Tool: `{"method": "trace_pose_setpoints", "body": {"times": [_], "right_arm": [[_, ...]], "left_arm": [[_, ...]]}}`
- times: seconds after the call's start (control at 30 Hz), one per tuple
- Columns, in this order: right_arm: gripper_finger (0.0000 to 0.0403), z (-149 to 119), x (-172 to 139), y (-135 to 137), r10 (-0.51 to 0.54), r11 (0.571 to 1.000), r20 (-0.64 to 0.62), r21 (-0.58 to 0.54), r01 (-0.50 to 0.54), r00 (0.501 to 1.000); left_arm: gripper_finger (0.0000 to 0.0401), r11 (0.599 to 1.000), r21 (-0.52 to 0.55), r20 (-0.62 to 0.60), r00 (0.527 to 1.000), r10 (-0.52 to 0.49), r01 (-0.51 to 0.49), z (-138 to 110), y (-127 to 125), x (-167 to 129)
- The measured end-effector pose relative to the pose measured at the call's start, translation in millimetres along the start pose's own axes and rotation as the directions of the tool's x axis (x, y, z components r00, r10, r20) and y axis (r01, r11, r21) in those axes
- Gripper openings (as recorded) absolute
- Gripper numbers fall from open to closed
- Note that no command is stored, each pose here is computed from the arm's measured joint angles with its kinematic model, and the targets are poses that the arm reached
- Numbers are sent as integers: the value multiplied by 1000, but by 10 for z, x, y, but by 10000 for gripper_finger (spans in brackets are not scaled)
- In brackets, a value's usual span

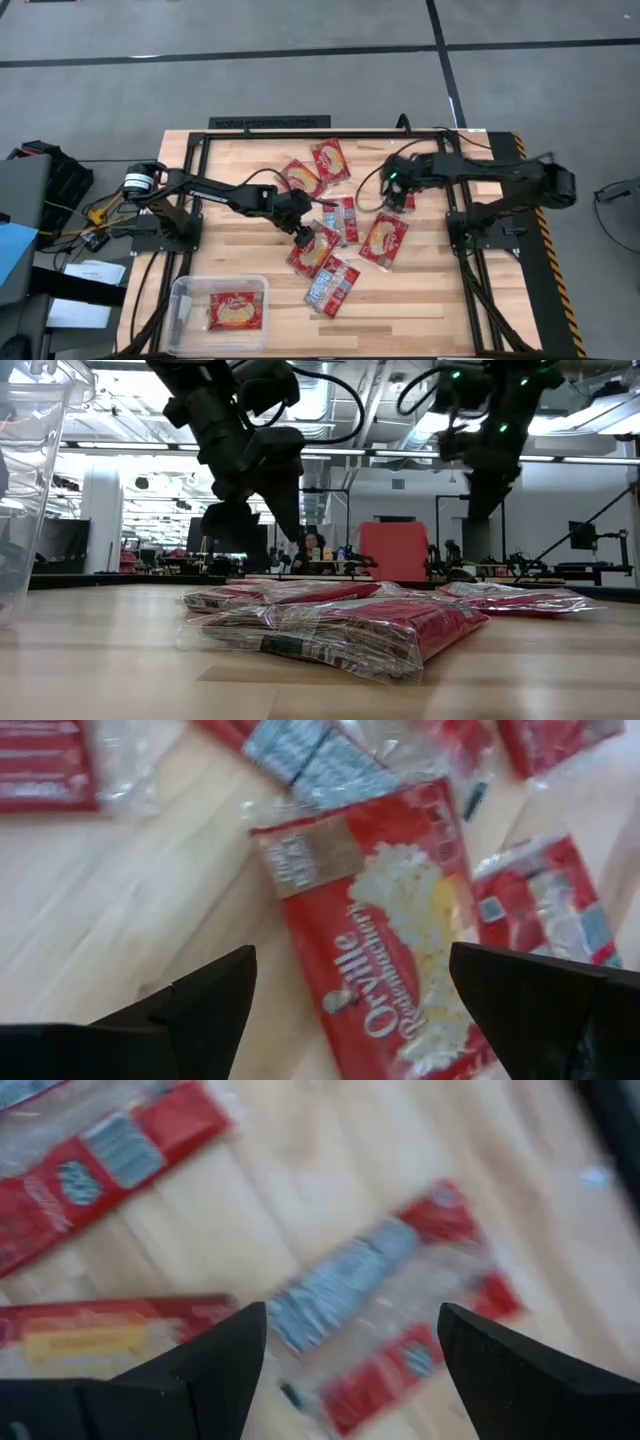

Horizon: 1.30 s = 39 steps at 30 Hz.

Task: Sort popcorn bags into baskets
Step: Put the red popcorn bag into the transparent bin

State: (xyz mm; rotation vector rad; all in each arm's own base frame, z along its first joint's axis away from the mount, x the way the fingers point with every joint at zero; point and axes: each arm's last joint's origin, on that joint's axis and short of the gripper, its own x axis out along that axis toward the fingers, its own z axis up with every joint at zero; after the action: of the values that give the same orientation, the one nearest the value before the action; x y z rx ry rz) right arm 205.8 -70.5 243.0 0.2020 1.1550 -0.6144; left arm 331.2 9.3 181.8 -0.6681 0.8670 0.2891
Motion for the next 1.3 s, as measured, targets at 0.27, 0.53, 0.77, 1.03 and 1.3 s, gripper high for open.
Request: {"method": "trace_pose_setpoints", "body": {"times": [0.27, 0.53, 0.77, 1.03, 1.3], "right_arm": [[317, -356, -718, -541, -60, 954, 265, 298, -23, 962], [317, -665, -1050, -654, -85, 901, 407, 421, -104, 909], [317, -723, -1071, -659, -84, 900, 400, 423, -102, 913], [317, -722, -1070, -659, -86, 901, 399, 422, -99, 913], [317, -723, -1070, -659, -87, 901, 399, 422, -99, 913]], "left_arm": [[320, 1000, 0, 55, 998, -29, 29, -104, 80, 109], [320, 997, -77, 68, 998, -8, 13, -281, 220, 180], [320, 993, -103, 47, 997, -53, 58, -394, 137, 399], [237, 991, -127, -11, 999, -50, 48, -434, 222, 524], [51, 983, -175, -42, 997, -67, 59, -471, 277, 674]]}}
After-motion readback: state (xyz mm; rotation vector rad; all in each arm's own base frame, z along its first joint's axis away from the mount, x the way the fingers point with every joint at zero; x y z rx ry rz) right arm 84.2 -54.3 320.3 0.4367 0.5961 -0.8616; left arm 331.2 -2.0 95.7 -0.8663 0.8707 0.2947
